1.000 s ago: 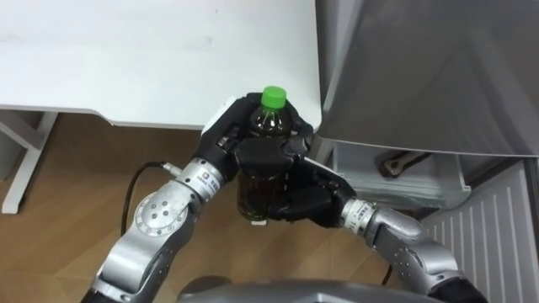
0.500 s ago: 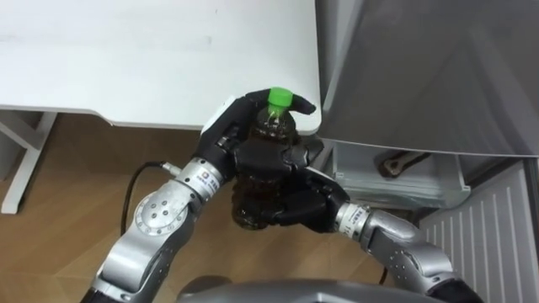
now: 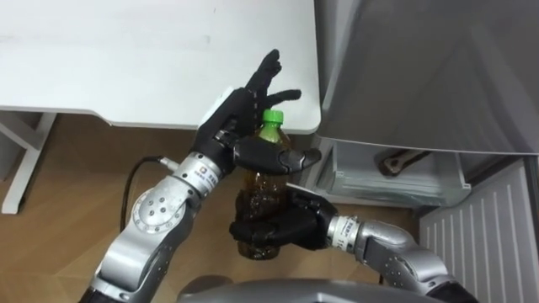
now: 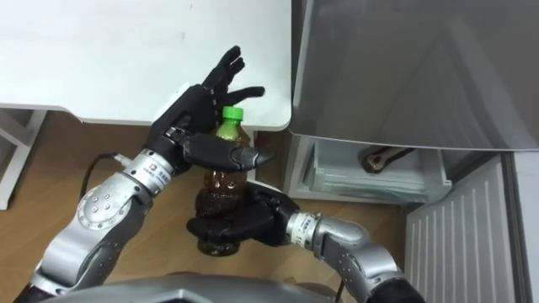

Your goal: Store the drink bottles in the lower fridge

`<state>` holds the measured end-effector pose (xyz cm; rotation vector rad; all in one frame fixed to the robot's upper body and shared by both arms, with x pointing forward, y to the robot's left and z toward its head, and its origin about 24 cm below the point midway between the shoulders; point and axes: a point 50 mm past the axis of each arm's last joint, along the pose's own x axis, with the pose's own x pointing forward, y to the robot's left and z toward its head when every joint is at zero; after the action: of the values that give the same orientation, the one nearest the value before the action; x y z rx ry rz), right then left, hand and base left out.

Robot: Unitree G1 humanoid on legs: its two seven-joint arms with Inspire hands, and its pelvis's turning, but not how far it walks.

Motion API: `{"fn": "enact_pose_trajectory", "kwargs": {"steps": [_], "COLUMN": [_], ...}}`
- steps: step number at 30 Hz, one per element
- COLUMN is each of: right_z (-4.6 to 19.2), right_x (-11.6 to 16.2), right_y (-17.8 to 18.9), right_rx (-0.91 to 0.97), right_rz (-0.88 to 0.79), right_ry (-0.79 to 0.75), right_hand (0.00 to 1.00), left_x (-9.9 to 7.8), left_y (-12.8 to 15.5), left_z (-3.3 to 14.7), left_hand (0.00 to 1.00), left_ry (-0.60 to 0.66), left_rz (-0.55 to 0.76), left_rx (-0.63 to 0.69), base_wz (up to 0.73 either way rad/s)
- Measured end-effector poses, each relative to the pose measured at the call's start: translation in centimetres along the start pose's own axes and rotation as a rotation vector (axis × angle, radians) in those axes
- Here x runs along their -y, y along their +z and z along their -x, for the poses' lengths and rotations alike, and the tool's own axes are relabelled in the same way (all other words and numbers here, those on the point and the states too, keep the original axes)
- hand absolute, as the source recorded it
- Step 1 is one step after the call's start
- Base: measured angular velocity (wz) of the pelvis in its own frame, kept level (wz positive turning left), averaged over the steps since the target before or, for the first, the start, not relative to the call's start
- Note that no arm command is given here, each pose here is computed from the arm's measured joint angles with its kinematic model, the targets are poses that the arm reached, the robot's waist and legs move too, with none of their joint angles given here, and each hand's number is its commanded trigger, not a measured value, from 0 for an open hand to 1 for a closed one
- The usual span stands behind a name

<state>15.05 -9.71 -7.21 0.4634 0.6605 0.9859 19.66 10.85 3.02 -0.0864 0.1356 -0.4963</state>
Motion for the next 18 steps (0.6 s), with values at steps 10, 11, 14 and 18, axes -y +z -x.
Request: {"fn": "enact_pose_trajectory", "kwargs": {"steps": [10, 11, 14, 18], "right_z": [0.1, 0.2, 0.3, 0.2], "right_x": [0.1, 0.1, 0.2, 0.1], "right_y": [-0.1, -0.1, -0.1, -0.4], "right_rx": [-0.014, -0.016, -0.024, -0.052], "right_rz": [-0.002, 0.000, 0.011, 0.035], "right_ry": [-0.003, -0.003, -0.002, 0.004], "right_hand": [1.00, 1.00, 1.00, 1.00], "left_x": [0.0, 0.0, 0.2, 0.6], "left_y": [0.3, 0.4, 1.3, 3.2], "left_z": [-0.1, -0.1, -0.1, 0.1], "left_hand": [0.00, 0.00, 0.00, 0.00], "left_ry": [-0.001, -0.001, -0.008, -0.024], "left_rz": [-0.005, -0.006, -0.013, -0.027], "left_rx": [0.029, 0.033, 0.070, 0.175], "base_wz": [0.00, 0.00, -0.03, -0.03]}}
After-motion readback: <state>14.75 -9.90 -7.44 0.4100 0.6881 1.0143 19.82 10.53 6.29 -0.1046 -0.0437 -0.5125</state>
